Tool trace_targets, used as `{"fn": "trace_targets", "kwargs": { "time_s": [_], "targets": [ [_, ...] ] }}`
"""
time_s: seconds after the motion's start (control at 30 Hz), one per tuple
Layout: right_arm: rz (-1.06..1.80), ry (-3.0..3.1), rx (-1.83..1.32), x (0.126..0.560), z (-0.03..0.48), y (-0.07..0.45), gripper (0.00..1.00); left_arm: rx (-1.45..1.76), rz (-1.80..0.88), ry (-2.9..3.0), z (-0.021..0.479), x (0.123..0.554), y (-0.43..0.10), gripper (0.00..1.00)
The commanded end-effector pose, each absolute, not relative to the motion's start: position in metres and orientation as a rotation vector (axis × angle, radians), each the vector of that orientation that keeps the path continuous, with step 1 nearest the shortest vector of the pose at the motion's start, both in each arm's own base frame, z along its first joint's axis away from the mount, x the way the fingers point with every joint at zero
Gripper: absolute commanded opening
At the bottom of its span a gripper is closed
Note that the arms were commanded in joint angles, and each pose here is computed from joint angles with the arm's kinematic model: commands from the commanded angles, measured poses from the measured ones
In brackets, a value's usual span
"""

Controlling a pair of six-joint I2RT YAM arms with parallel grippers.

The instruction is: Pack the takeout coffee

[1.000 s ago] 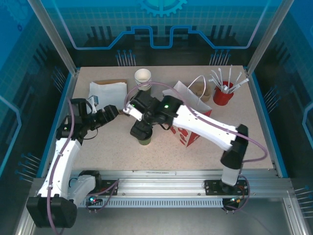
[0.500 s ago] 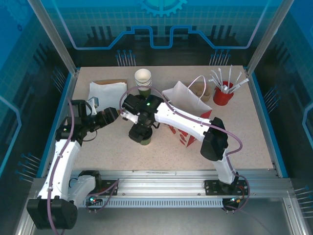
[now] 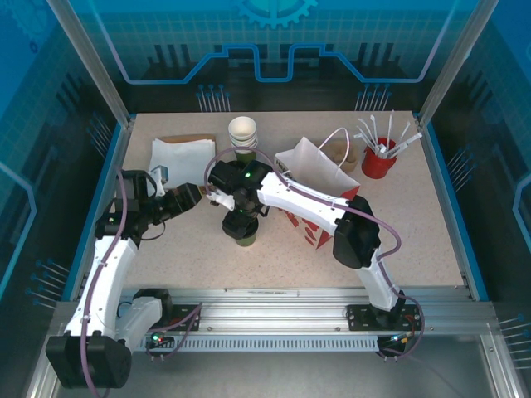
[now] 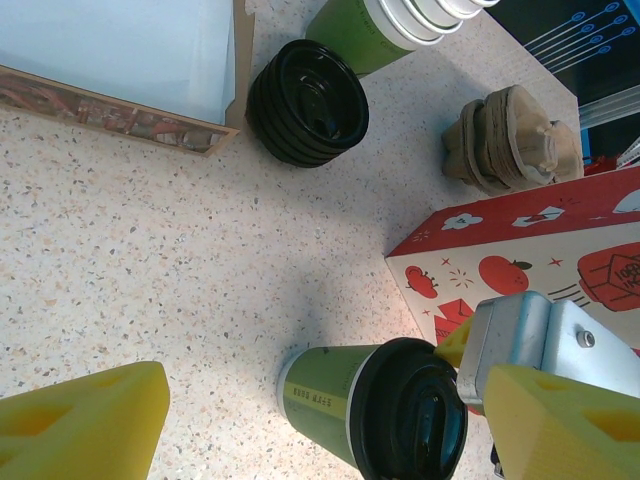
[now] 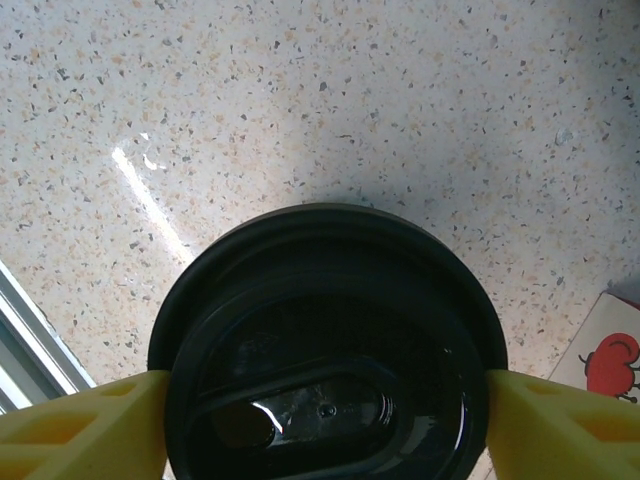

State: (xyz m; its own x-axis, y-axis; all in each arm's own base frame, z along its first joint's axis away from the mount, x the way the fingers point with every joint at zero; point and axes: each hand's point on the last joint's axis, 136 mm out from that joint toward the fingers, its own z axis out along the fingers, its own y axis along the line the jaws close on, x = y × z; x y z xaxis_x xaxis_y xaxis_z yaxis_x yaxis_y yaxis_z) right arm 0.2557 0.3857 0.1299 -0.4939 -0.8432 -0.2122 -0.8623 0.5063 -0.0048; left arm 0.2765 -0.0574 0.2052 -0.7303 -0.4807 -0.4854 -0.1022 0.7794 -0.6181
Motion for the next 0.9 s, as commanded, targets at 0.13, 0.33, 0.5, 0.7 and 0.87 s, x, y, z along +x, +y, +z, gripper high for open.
{"fn": "trace_targets", "kwargs": {
  "time_s": [0.13,0.33,0.5,0.7,0.87],
  "targets": [
    [0.148,2.601,-1.467,0.253,0.134,0.376,0.71,-0.388,-0.767,2.312,0.204,0.275,-0.060,0.84],
    [0.128,2.629,-1.457,0.241,0.141,0.357,0.69,-0.379,-0.774,2.308,0.205,0.275,-0.061,0.84],
    [0.119,2.670,-1.449,0.228,0.140,0.341,0.70,-0.374,-0.784,2.306,0.206,0.275,-0.062,0.84],
    [0.100,2.705,-1.446,0.221,0.133,0.328,0.74,-0.373,-0.796,2.306,0.205,0.275,-0.063,0.84],
    [0.091,2.714,-1.455,0.220,0.131,0.325,0.76,-0.371,-0.801,2.306,0.205,0.274,-0.064,0.84]
  ]
}}
